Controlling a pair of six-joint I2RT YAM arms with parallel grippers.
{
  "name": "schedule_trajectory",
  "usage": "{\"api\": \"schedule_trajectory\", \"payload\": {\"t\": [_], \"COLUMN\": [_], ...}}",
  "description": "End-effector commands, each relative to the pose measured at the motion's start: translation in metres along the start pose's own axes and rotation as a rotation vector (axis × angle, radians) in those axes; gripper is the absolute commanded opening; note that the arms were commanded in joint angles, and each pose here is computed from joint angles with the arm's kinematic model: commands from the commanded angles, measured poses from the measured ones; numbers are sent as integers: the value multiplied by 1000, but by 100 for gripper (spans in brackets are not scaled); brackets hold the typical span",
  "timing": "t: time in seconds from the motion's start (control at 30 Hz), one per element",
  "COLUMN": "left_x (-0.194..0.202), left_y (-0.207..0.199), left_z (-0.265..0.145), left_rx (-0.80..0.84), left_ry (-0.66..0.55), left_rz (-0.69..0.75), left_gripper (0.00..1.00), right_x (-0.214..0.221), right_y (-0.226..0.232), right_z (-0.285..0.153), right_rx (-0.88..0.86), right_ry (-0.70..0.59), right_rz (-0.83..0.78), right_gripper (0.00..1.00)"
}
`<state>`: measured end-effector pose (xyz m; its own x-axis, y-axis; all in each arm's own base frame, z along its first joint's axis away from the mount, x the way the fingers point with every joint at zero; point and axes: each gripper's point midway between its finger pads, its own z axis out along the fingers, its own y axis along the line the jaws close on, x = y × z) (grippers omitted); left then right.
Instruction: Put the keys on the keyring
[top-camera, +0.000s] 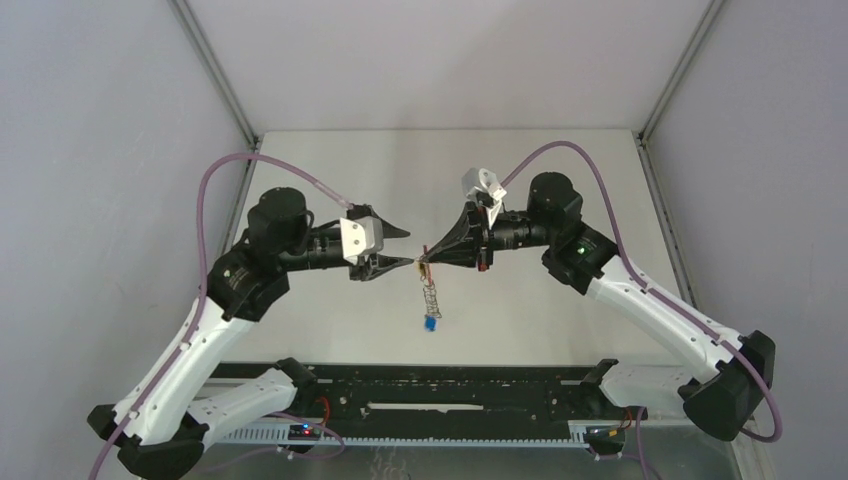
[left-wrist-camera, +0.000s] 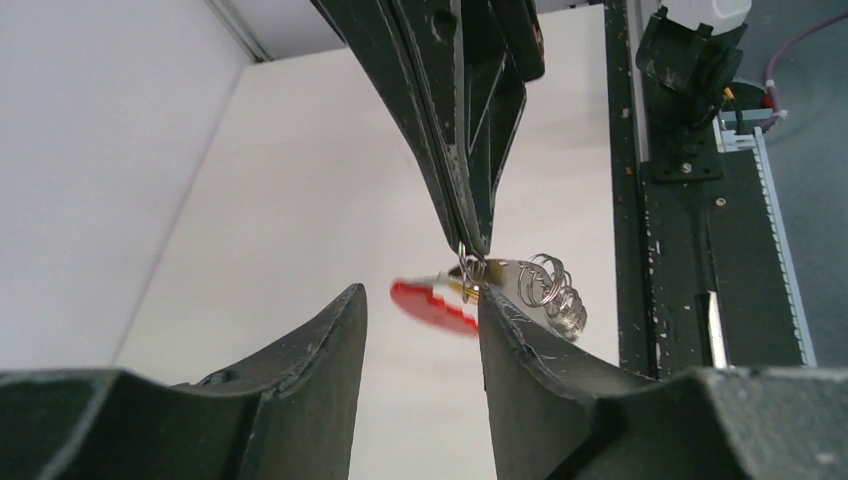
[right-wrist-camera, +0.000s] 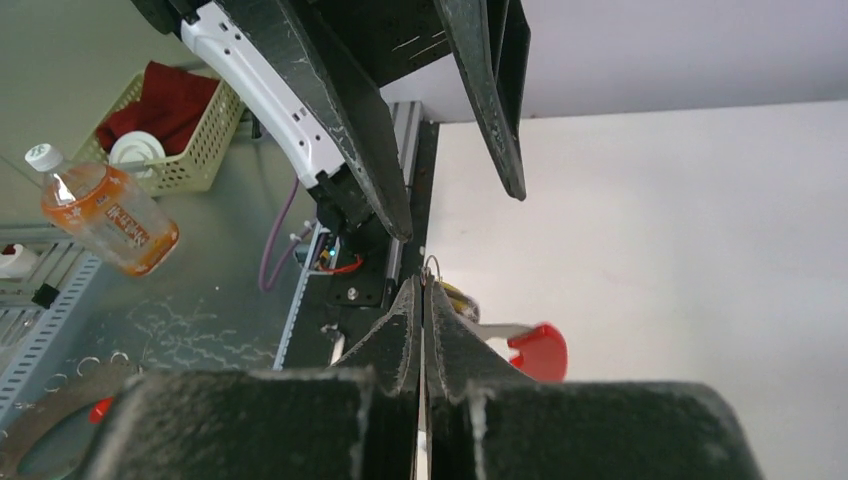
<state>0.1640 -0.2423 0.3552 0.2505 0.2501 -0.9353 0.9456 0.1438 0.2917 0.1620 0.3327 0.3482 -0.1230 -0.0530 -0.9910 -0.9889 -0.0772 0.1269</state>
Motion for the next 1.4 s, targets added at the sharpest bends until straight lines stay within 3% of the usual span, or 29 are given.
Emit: {"api": "schedule_trajectory", "payload": {"t": [0.0, 0.17, 0.57, 0.83, 0.9, 1.17, 1.37], "left_x": [-36, -29, -37, -23, -18, -20, -19], "left_y": [11, -7, 5, 0, -2, 1, -1], "left_z": [-9, -11, -13, -14, -14, -12, -10], "left_rx": [-23, 87, 17, 28, 37, 36, 47], "left_ry": [-71, -39, -61, -45, -31, -29, -37], "left_rz": [148, 217, 281, 329, 322, 309, 299], "left_gripper": [50, 41, 33, 22, 23, 45, 36], "right_x": [-47, -55, -57, -57, -58, -57, -56], "right_y": [15, 17, 12, 11, 12, 13, 14], "right_z": [1, 4, 9, 11, 11, 13, 14], "right_rx": [-61, -92, -110, -112, -114, -133, -139], "right_ry": [-154, -183, -174, -171, -167, -152, -142], "right_rz": [-121, -136, -114, -106, -105, -94, -86], "right_gripper": [0, 0, 0, 0, 0, 0, 0]}}
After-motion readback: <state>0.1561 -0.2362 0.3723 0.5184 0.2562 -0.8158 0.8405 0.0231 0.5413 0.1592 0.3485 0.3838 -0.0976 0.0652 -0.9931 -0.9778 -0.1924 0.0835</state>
